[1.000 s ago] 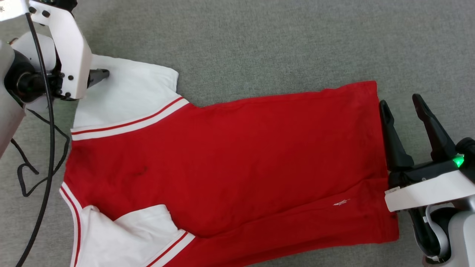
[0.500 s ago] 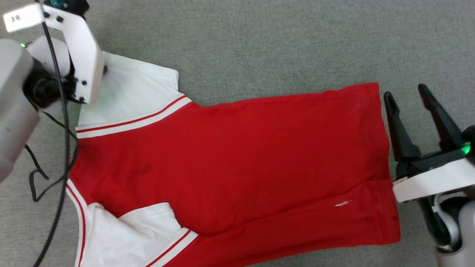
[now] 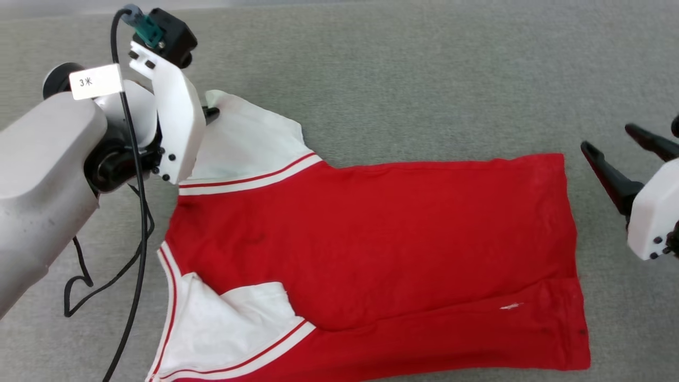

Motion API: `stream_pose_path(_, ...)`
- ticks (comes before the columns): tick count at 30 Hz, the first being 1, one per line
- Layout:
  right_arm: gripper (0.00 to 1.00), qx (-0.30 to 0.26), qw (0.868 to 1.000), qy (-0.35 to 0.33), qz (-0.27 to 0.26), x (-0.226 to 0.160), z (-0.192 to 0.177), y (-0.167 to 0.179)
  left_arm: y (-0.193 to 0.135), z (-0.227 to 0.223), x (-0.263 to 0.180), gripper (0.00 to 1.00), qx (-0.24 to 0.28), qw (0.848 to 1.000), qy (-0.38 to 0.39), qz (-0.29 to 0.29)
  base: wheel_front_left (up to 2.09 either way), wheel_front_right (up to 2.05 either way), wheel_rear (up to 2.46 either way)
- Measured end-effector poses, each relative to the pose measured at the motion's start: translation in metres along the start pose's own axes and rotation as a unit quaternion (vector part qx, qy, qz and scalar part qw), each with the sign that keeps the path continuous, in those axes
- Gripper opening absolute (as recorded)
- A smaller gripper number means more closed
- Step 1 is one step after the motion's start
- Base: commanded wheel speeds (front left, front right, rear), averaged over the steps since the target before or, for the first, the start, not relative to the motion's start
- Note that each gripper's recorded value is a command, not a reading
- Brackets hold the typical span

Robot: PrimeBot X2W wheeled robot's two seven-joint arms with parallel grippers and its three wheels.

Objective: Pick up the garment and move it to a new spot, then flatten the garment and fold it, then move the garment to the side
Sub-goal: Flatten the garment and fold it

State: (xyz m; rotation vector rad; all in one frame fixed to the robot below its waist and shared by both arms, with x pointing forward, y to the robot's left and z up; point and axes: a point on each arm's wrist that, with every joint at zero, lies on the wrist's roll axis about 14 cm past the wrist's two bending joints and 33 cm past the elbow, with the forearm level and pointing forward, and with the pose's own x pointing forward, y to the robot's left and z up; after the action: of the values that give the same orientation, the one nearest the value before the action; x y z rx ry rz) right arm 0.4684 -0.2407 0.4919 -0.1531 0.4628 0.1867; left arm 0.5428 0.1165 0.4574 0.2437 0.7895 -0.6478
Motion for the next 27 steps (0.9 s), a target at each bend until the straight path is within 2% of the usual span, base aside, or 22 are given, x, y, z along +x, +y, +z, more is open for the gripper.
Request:
stream_pose_path(5, 1.0, -0.02, 0.993, 0.114, 0.026, 0.009, -0.014, 0.0, -0.003, 0.0, -0.016, 0.0, 0.018, 1.0, -0.023, 0.003, 0.0, 0.0, 0.0)
stream_pose_path(11, 1.0, -0.025, 0.972, 0.231, 0.039, 0.022, -0.044, 0.0, -0.007, -0.001, -0.021, 0.0, 0.028, 0.999, -0.039, -0.003, 0.0, 0.0, 0.0)
stream_pose_path(21, 1.0, -0.03, 0.947, 0.312, 0.073, 0.057, -0.09, 0.027, 0.001, -0.005, -0.01, 0.0, 0.033, 0.998, -0.046, -0.004, 0.0, 0.0, 0.0)
stream_pose_path(27, 1.0, -0.042, 0.936, 0.339, 0.08, 0.067, -0.114, 0.034, 0.005, -0.011, -0.004, 0.0, 0.028, 0.999, -0.044, -0.002, 0.0, 0.0, 0.0)
